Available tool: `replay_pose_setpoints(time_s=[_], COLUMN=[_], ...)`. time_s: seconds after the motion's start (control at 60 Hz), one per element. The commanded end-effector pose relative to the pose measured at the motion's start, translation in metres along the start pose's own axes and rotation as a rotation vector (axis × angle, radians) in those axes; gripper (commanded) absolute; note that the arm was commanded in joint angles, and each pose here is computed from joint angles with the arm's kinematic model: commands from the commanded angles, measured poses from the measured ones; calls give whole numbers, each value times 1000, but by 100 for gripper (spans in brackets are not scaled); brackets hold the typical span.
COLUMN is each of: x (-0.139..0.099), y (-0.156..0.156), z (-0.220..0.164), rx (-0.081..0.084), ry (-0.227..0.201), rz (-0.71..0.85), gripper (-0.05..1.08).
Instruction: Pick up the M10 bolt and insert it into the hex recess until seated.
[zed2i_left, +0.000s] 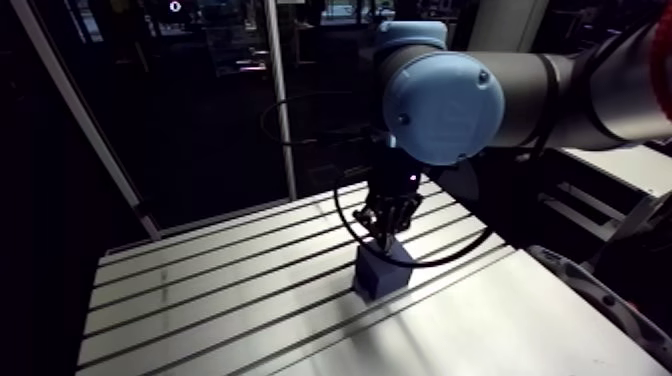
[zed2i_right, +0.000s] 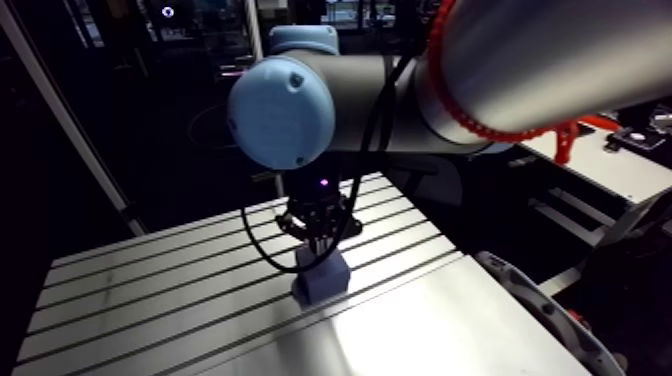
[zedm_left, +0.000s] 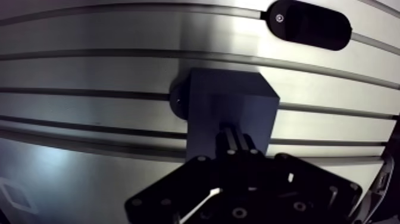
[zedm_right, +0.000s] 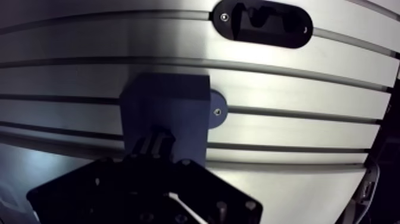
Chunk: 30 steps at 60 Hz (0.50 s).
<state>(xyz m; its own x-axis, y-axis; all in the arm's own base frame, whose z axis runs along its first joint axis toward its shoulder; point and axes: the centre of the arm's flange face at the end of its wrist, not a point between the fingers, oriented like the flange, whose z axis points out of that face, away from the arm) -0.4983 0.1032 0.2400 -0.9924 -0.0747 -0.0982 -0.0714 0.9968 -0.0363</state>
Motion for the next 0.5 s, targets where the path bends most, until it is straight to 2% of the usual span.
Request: replay_pose_setpoints(time_s=[0.017, 0.5], x=[-1, -1], y=[0, 0], z=[1, 1], rx=[1, -1], ry=[-2, -1], rz=[1, 1], gripper=[108, 108])
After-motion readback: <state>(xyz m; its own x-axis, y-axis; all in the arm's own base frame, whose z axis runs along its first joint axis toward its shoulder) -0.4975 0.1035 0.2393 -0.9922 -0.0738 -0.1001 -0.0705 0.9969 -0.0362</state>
